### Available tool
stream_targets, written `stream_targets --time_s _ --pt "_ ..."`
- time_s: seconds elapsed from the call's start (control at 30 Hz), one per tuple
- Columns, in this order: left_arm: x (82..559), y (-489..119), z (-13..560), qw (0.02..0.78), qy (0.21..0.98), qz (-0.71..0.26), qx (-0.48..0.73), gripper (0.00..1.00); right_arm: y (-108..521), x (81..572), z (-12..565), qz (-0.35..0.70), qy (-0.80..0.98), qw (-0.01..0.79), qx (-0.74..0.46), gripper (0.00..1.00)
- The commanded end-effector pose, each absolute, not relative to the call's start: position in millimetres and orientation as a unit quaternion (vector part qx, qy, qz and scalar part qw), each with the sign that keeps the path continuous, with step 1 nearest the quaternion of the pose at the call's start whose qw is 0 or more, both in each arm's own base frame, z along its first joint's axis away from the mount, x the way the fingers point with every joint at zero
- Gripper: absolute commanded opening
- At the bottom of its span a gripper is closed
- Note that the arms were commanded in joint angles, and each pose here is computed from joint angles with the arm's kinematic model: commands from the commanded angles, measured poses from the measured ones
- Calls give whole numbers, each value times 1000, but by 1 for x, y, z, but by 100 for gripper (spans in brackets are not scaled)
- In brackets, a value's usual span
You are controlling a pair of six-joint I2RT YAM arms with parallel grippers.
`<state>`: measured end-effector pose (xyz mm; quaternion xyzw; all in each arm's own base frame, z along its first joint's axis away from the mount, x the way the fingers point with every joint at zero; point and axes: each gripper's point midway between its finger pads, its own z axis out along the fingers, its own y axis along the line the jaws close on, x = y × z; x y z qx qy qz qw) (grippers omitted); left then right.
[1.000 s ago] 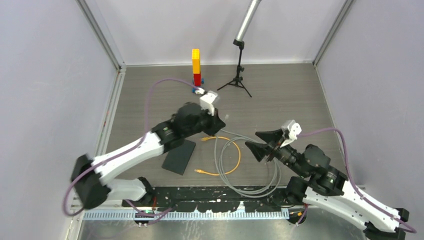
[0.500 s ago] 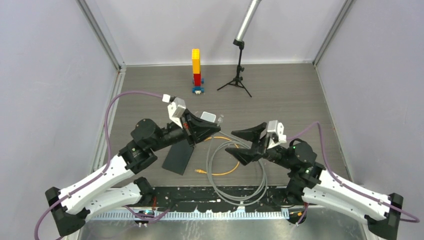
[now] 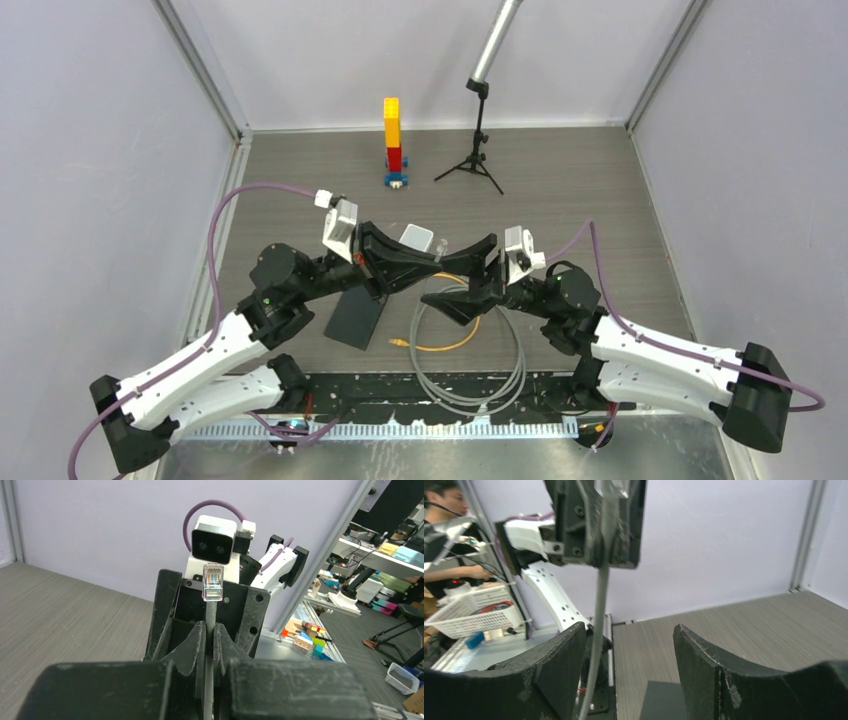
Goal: Insert the plug into the switch port
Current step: Pick up the connector from the center of the board.
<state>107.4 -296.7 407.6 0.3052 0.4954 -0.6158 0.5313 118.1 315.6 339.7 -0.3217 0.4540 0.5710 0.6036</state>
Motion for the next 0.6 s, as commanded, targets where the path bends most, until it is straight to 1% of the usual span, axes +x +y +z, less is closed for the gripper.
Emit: stream_targets --time_s 0.0,0.1,0.23,0.37,0.4,0.5,0.57 --pt "95 -293 427 538 453 -639 311 0 307 93 401 624 348 624 -317 69" --pt "93 -292 427 537 451 -640 313 0 306 92 402 628 344 623 -314 67" --pt "90 -292 429 534 445 -644 319 0 301 99 397 612 363 633 -304 67" --pt "80 -296 433 515 428 -662 336 0 306 100 399 615 364 628 -309 65" --pt "78 -296 435 511 422 -668 340 0 308 98 401 620 360 623 -313 63" --pt "70 -298 437 497 407 -681 353 0 316 92 407 639 345 606 -324 54" --pt "66 -299 439 488 398 -689 359 0 317 87 415 651 328 602 -327 42"
